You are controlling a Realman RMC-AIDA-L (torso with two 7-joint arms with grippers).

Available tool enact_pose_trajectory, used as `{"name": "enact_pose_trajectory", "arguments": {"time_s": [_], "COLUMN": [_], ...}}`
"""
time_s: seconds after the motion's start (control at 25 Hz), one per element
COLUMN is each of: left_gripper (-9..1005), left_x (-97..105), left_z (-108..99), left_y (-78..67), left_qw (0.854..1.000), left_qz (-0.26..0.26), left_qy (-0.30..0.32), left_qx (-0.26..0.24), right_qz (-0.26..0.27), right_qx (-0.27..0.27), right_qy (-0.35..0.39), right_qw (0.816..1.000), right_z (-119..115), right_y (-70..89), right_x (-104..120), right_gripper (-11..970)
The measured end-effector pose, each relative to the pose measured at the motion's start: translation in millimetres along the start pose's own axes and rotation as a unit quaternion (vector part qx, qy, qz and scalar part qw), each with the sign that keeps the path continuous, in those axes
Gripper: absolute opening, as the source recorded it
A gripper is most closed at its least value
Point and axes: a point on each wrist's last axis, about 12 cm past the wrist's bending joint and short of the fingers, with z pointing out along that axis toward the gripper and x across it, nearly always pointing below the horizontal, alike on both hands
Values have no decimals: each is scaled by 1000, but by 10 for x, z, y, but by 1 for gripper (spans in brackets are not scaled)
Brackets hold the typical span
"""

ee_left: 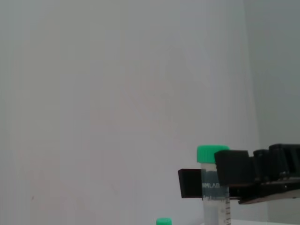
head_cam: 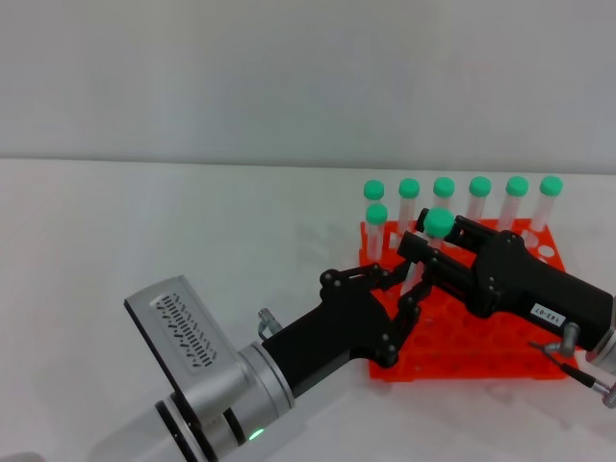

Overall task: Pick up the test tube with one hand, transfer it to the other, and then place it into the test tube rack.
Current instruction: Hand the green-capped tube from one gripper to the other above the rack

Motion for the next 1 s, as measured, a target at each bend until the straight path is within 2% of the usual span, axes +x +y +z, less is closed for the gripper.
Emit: {"name": "enact_pose_trajectory", "arguments": {"time_s": [0.24, 0.44, 1.0], "left_gripper": [218, 219, 222], "left_x": [-6, -6, 40], "left_z": [10, 12, 6], "left_y": [-14, -18, -25], "left_qw": [1000, 1000, 1000], "left_qz": [-2, -3, -3], "left_qy": [-2, -2, 17], "left_qx": [0, 1, 0], "right_qz": [-11, -24, -24], "right_qx": [3, 4, 9], "right_qy": [-1, -4, 2], "right_qw": [1000, 1000, 1000], "right_z": [-11, -1, 50], "right_y": [12, 33, 43], "right_x": [19, 43, 86], "right_gripper": [455, 297, 274]}}
